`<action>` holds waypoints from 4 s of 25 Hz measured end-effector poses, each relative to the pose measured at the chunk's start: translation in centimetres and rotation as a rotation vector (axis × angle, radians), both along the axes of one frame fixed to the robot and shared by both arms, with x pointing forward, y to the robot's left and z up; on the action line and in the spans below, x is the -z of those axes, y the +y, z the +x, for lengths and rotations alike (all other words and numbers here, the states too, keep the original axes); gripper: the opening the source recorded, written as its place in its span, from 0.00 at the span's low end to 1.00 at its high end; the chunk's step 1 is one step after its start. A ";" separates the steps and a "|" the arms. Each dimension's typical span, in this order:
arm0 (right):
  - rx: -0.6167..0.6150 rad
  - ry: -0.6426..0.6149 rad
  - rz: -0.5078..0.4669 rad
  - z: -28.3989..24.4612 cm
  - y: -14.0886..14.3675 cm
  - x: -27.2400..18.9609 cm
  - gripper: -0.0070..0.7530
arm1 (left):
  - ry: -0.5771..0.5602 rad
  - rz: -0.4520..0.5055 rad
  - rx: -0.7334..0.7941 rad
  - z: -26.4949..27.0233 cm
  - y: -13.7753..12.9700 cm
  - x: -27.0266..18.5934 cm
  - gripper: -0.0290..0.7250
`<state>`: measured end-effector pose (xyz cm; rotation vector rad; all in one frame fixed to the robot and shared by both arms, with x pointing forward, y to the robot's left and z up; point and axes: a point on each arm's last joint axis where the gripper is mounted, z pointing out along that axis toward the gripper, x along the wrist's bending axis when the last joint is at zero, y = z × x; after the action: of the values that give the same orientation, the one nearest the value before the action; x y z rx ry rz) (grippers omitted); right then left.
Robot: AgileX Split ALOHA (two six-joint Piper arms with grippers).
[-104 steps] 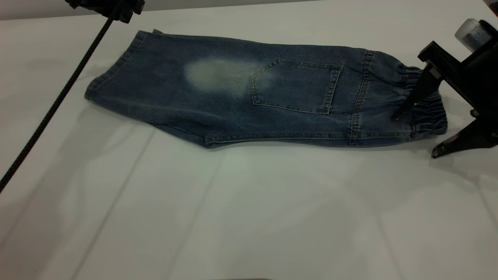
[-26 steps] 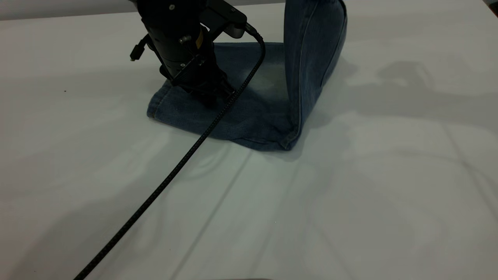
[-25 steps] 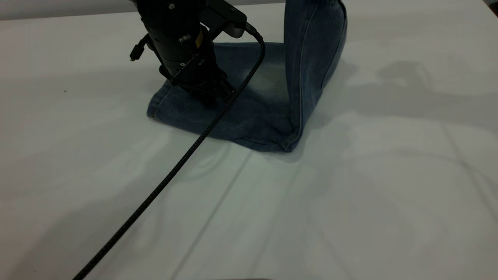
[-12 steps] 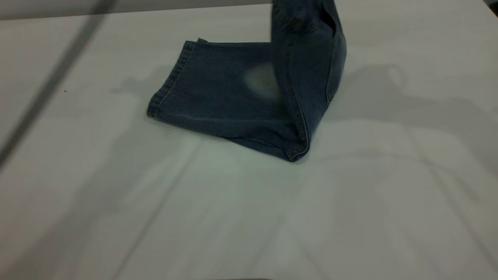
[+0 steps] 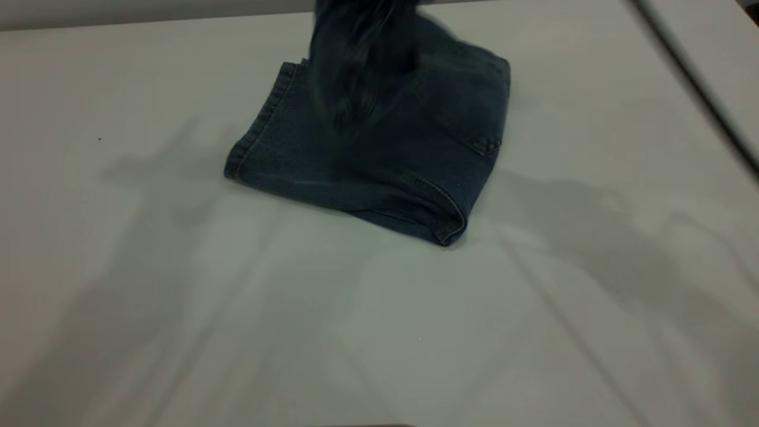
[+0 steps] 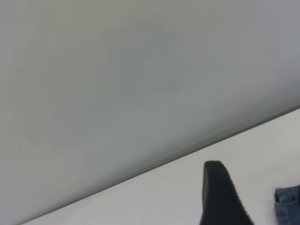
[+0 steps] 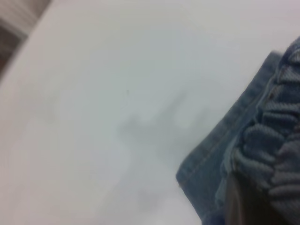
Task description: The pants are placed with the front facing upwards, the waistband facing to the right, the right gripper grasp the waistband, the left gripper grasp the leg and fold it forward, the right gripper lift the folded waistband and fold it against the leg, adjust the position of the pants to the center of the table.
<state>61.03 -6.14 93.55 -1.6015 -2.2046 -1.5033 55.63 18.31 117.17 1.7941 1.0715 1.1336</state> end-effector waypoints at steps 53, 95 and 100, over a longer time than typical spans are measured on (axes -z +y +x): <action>0.711 0.917 -0.118 4.2 11.0 8.9 0.63 | 0.098 -0.107 -0.038 -0.7 0.2 0.5 0.41; -0.236 0.199 -0.533 -3.7 11.7 -12.5 0.59 | -0.123 -0.183 -0.045 -9.0 4.2 -7.4 0.41; -0.251 0.002 -0.410 -7.5 8.1 -23.3 0.53 | -0.134 -0.197 -0.101 -13.6 6.7 -9.2 0.41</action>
<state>53.50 1.99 116.89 -1.3287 -2.7216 -1.0344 42.00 25.05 126.37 1.5046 1.1614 1.1486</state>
